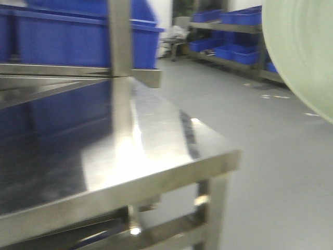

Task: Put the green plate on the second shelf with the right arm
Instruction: 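Drive away from the table holding the plate in the right gripper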

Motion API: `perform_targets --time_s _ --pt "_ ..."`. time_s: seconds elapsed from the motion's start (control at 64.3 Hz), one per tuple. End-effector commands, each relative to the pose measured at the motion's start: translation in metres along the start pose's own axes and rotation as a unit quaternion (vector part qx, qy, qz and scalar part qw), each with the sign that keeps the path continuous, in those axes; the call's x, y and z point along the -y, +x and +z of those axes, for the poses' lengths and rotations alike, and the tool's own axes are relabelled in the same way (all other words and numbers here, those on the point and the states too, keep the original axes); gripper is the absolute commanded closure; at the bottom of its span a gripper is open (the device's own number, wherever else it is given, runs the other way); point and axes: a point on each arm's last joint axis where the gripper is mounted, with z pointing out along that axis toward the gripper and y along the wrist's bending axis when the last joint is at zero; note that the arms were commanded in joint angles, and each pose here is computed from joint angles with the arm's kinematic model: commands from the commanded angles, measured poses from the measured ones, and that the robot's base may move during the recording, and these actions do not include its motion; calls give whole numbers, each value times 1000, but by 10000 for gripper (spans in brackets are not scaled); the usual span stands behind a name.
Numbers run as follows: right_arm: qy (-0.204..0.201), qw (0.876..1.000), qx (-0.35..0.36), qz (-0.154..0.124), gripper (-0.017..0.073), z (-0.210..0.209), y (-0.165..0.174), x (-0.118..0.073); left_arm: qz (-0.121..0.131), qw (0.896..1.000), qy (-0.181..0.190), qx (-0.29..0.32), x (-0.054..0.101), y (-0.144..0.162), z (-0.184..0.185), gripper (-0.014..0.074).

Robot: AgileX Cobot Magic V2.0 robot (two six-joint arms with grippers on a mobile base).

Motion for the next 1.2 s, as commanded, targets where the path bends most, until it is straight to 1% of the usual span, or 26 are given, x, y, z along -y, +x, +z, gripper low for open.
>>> perform_targets --time_s 0.0,1.182 --pt "5 998 67 6 531 -2 -20 1 -4 1000 4 29 0 5 0 463" --pt "5 998 67 6 531 -2 -20 1 -4 1000 4 29 0 5 0 463"
